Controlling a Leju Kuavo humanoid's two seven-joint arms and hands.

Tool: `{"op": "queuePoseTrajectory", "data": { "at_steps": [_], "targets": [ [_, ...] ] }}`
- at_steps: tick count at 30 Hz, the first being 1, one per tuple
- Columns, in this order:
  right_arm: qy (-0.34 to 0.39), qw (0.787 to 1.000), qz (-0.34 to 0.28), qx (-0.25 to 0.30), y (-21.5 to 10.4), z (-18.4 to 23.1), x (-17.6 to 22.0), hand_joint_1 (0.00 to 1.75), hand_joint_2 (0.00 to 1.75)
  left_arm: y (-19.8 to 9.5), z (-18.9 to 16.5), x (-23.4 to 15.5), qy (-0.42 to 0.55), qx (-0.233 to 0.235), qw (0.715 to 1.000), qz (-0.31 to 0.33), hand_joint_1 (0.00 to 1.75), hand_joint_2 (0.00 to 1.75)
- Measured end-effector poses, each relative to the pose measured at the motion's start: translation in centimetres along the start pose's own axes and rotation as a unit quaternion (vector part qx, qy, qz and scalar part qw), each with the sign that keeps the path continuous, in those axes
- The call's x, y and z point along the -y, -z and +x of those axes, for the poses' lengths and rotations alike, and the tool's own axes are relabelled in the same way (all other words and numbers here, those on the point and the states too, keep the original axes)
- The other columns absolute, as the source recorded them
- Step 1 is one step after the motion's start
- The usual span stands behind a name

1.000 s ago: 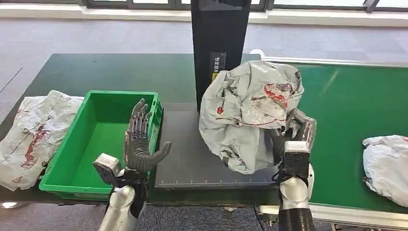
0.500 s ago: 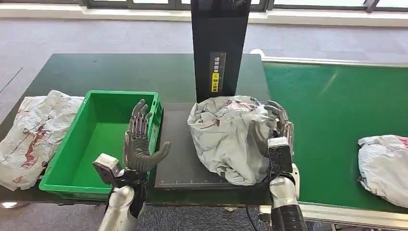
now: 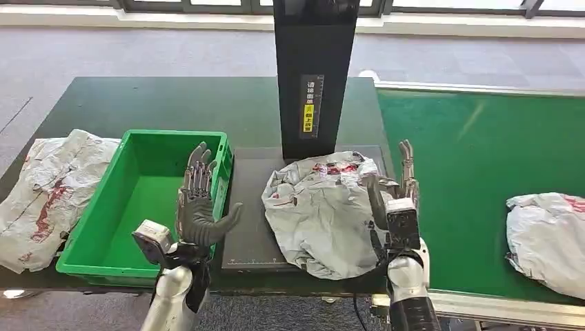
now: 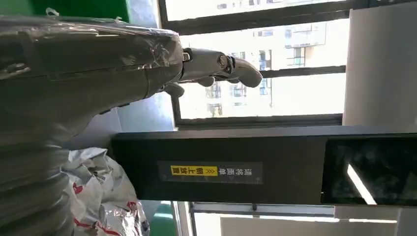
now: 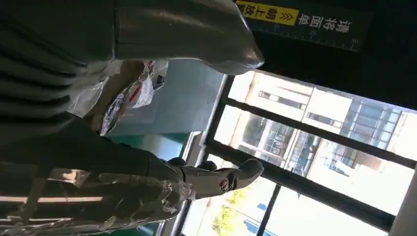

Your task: Moved the parcel from conveyor to table for the left to box.

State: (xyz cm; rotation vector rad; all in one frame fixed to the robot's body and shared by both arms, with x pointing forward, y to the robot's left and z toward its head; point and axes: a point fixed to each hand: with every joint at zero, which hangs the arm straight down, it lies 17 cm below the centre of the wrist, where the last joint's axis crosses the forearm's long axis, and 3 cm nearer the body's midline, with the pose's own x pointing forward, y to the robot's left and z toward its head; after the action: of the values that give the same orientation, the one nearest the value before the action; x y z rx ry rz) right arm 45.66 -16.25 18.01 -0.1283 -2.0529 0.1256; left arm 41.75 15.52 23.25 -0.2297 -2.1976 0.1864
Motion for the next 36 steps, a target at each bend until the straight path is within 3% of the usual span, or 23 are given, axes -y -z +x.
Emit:
{"op": "queuePoseTrajectory", "data": {
  "at_steps": [7, 11, 14, 19, 23, 27, 28, 31, 36],
  "targets": [
    [-0.004, 1.0, -0.005, -0.003, -0.7, -0.2, 0.6, 0.0, 0.0, 0.2, 0.3, 0.7, 0.022, 0.008, 1.0, -0.013, 0.0, 1.75],
    [-0.033, 0.998, -0.042, 0.038, -0.3, 2.0, 2.6, 0.0, 0.0, -0.2, -0.7, 5.6, 0.063, 0.006, 0.993, -0.095, 0.0, 1.75],
    [-0.088, 0.984, -0.126, 0.089, -0.1, 5.4, 6.1, 0.0, 0.0, 0.4, -3.3, 9.6, 0.087, -0.01, 0.984, -0.152, 0.0, 1.75],
    [-0.152, 0.945, -0.264, 0.123, -1.4, 9.2, 12.0, 0.0, 0.0, 2.4, -6.8, 14.5, 0.117, -0.053, 0.976, -0.177, 0.0, 1.75],
    [-0.176, 0.928, -0.289, 0.155, -1.9, 11.9, 13.2, 0.0, 0.0, 2.1, -9.6, 16.7, 0.145, -0.099, 0.963, -0.202, 0.0, 1.75],
    [-0.226, 0.916, -0.272, 0.191, -1.6, 14.1, 12.4, 0.0, 0.0, 1.4, -12.1, 17.2, 0.212, -0.131, 0.943, -0.22, 0.0, 1.75],
    [-0.234, 0.914, -0.27, 0.194, -1.6, 14.4, 12.3, 0.0, 1.75, 1.1, -12.7, 17.2, 0.233, -0.137, 0.936, -0.224, 0.0, 1.75],
    [-0.237, 0.912, -0.273, 0.194, -1.6, 14.5, 12.6, 0.0, 1.75, 0.1, -14.7, 17.0, 0.303, -0.16, 0.908, -0.242, 0.0, 1.75],
    [-0.237, 0.907, -0.281, 0.205, -1.6, 15.5, 13.0, 0.0, 1.75, -3.8, -18.9, 16.0, 0.485, -0.205, 0.792, -0.31, 0.0, 1.75]
  ]
}}
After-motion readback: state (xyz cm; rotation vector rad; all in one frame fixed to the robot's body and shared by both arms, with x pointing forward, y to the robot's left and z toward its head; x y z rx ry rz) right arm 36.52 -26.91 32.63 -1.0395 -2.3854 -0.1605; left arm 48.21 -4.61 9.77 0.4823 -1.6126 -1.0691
